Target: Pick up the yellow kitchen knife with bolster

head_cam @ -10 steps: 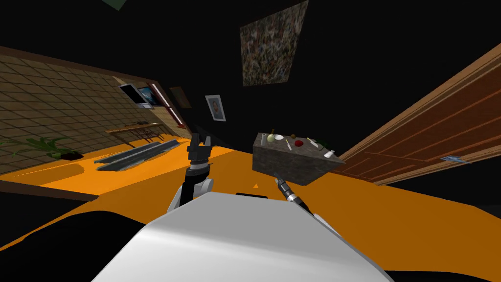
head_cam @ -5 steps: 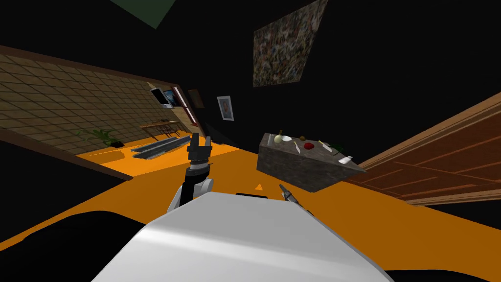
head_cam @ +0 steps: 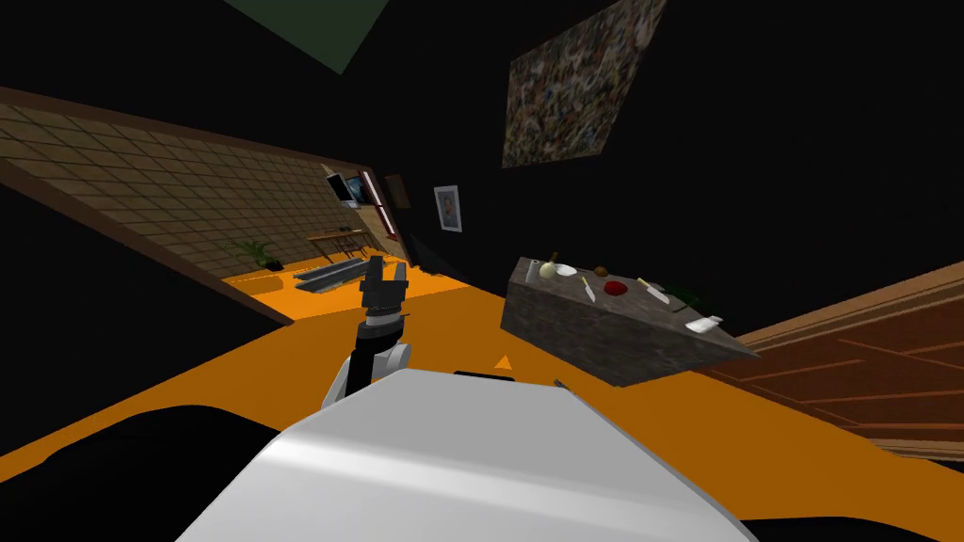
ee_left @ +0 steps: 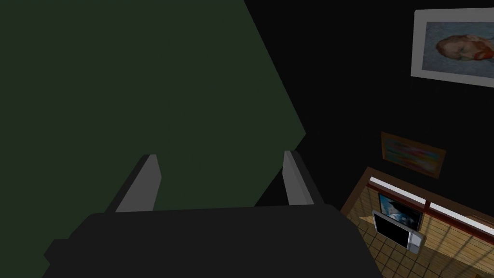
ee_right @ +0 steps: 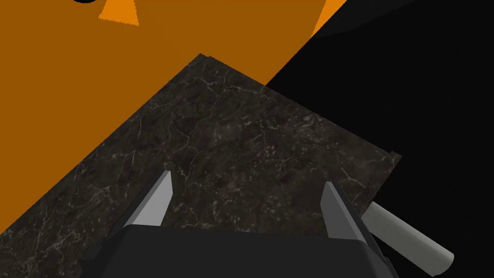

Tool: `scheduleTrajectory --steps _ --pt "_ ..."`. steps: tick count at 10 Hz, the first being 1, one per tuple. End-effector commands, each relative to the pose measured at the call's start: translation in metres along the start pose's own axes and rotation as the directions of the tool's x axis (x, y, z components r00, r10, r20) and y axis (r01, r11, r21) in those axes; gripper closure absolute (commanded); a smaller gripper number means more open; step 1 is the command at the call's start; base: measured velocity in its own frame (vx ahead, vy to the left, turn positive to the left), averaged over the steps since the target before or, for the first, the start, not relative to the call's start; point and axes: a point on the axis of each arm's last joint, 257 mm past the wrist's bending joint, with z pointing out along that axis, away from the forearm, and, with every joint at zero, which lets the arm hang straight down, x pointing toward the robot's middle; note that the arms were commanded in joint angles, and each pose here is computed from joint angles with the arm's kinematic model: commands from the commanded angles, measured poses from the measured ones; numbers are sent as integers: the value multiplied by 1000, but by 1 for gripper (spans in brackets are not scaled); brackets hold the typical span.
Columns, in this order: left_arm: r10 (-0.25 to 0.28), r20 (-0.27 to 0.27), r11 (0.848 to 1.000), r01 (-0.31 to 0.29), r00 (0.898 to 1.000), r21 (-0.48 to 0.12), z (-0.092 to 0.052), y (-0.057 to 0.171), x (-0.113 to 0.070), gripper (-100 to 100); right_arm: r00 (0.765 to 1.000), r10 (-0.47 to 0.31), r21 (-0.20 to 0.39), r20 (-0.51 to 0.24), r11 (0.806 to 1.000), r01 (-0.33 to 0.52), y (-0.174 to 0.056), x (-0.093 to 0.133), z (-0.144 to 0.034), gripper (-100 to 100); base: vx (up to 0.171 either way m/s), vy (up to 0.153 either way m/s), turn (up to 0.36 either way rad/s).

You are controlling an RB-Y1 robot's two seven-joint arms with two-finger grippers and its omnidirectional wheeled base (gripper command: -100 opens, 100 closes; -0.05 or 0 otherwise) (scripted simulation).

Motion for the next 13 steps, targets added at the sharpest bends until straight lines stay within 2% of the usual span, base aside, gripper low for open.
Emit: scheduleTrajectory --steps 1,2,3,4,6,7,8,9,10,11,12,13 --pt "0 0 1000 0 1000 0 0 0 0 0 1000 9 102 -5 995 -8 -40 -9 -21 -100 12 36 255" --pt "0 0 1000 0 1000 0 0 0 0 0 1000 -15 133 -3 991 15 -52 -20 -28 -100 23 23 147" --pt "0 0 1000 0 1000 0 0 0 0 0 1000 -23 141 -3 990 23 -55 -23 -31 -100 18 8 -16" --pt "0 0 1000 0 1000 0 0 0 0 0 1000 -11 229 1 973 10 -93 -29 -55 -100 36 24 279" --pt "0 0 1000 0 1000 0 0 0 0 0 999 -40 247 -4 968 40 -96 -41 -62 -100 29 2 79" --pt "0 0 1000 0 1000 0 0 0 0 0 999 -44 322 -6 946 43 -124 -53 -90 -100 49 3 261" --pt "0 0 1000 0 1000 0 0 0 0 0 998 -60 345 -3 937 58 -131 -62 -97 -100 55 1 198" --pt "0 0 1000 0 1000 0 0 0 0 0 998 -66 404 -6 913 62 -150 -74 -123 -100 87 -5 289" --pt "0 0 1000 0 1000 0 0 0 0 0 996 -84 434 1 898 75 -161 -86 -134 -100 77 -17 165" --pt "0 0 1000 0 1000 0 0 0 0 0 996 -90 490 3 868 77 -178 -99 -161 -100 95 -26 268" --pt "0 0 1000 0 1000 0 0 0 0 0 994 -109 513 6 854 91 -184 -111 -171 -100 86 -32 157" --pt "0 0 1000 0 1000 0 0 0 0 0 992 -122 577 17 812 90 -203 -130 -204 -100 113 -28 280"
